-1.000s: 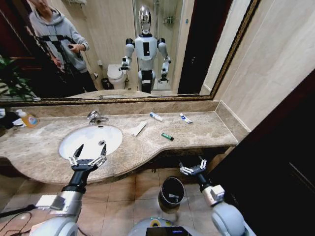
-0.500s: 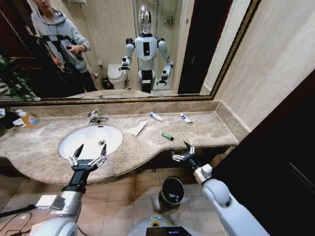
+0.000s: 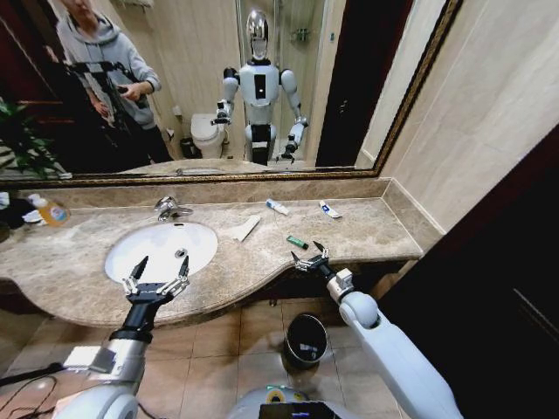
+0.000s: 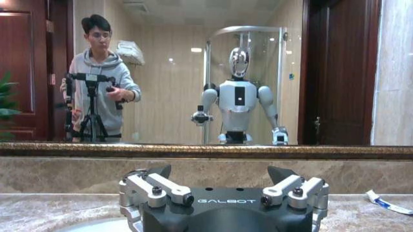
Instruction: Pick up the trash from the sink and place it in the trash bin.
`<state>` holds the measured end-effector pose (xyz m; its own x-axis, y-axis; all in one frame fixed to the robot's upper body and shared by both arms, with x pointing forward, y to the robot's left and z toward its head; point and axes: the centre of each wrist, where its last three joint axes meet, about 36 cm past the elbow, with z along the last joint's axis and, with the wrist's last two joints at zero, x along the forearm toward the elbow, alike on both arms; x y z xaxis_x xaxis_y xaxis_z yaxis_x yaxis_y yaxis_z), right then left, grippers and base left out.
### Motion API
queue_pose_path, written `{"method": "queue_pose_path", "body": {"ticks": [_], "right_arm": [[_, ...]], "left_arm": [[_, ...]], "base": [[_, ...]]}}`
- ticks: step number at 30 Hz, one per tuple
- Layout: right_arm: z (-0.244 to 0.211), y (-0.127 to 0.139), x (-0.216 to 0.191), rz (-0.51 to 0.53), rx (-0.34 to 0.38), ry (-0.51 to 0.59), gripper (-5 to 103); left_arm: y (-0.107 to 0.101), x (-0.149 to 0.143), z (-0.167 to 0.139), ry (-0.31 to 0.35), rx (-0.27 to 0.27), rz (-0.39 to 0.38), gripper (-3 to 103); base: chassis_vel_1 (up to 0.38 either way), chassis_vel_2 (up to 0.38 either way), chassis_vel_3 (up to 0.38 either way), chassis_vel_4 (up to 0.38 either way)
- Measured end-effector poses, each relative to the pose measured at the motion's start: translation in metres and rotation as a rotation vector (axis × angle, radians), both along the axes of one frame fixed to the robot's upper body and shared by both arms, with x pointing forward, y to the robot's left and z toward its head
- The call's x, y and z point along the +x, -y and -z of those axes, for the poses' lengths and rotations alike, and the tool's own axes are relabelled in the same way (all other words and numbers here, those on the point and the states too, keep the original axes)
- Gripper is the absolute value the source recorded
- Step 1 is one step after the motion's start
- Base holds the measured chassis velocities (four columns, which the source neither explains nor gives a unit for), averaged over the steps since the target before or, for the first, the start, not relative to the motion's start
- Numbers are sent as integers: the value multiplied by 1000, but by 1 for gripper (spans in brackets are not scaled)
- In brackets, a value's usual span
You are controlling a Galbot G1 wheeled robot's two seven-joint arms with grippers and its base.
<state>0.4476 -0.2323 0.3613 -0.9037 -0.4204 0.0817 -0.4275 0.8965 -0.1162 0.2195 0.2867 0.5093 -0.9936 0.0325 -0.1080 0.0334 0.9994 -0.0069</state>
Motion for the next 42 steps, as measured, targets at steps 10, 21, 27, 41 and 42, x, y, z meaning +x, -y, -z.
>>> {"method": "queue_pose_path", "body": {"ticks": [10,21,27,41,42], "right_arm": [[15,-7,29,5,-22,-32,85],[17,-7,30,-1,-25,-35,47],[14,-1,29,7,-27,-32,31],[2,4,19,2,-12,-11,21],[0,5,18,0,-10,-8,21]], "left_arm": [[0,0,0,0,0,0,100],[0,0,0,0,0,0,100],[0,0,0,0,0,0,100],[0,0,0,0,0,0,100],[0,0,0,0,0,0,100]], "base": [[0,0,0,0],[0,0,0,0],[0,0,0,0],[0,0,0,0],[0,0,0,0]]}}
